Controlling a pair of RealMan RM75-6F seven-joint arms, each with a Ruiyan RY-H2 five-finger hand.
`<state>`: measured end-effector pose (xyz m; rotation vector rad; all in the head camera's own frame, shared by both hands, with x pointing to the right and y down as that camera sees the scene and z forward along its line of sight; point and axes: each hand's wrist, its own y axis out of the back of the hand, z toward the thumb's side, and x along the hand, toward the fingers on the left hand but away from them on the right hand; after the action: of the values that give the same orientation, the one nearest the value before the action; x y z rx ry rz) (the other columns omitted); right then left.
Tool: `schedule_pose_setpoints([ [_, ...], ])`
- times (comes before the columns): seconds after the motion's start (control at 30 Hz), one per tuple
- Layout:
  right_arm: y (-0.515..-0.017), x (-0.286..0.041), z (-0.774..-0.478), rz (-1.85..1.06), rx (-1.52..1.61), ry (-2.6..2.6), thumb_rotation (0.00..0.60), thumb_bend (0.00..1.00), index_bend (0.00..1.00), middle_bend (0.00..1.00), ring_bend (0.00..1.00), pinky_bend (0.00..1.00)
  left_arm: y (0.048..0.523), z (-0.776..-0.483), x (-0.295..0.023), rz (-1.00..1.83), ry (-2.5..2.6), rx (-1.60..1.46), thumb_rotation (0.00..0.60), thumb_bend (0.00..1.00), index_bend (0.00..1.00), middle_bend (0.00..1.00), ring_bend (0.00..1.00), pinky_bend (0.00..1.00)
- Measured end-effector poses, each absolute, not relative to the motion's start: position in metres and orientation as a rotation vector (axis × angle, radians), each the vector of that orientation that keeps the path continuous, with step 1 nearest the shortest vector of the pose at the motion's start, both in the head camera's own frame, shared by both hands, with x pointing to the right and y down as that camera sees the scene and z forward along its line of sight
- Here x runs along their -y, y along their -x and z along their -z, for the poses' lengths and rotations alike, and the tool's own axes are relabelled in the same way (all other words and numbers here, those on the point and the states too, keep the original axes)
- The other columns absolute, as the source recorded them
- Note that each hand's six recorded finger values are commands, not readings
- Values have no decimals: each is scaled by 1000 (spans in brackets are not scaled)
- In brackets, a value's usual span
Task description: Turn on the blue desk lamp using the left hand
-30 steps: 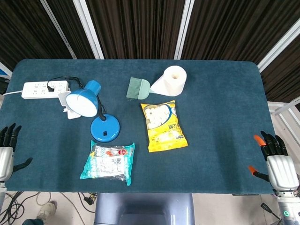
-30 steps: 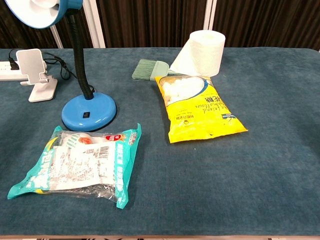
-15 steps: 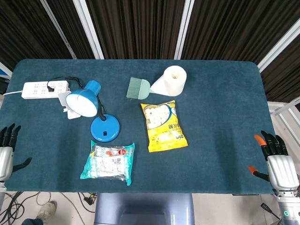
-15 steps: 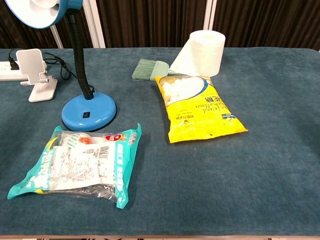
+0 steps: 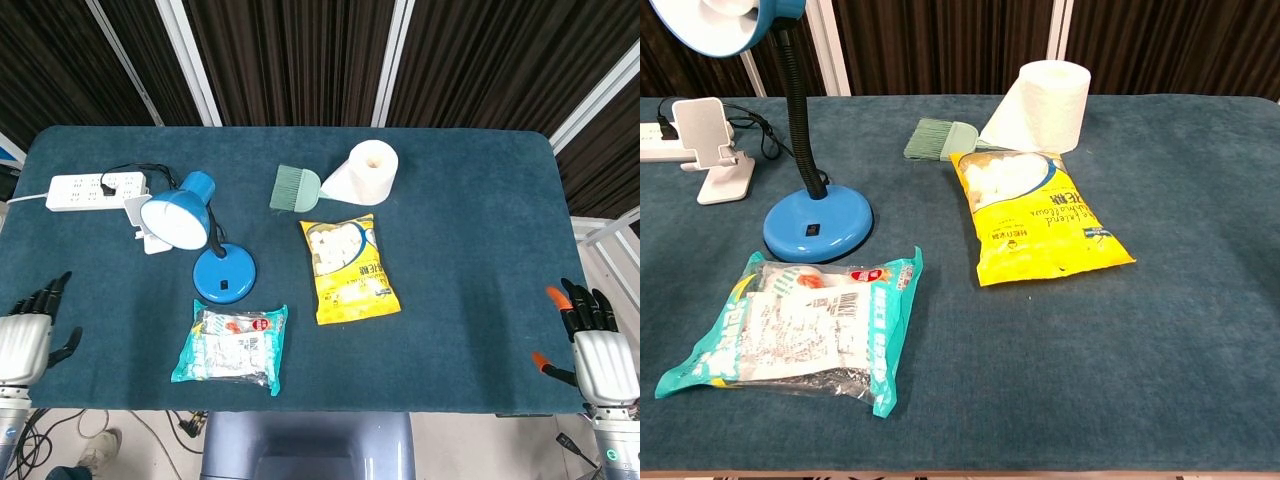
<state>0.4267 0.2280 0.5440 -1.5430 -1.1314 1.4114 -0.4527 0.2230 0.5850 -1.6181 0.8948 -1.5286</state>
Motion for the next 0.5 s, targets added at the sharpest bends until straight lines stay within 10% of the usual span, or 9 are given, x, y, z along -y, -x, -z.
schedule_pose_setpoints([
  [0.5,-430,-227,-545,-1415,1170,1513,600,224,127,55,87,0,395,-640,-204,1550,1921,-680,600,667,117,701,801,827],
])
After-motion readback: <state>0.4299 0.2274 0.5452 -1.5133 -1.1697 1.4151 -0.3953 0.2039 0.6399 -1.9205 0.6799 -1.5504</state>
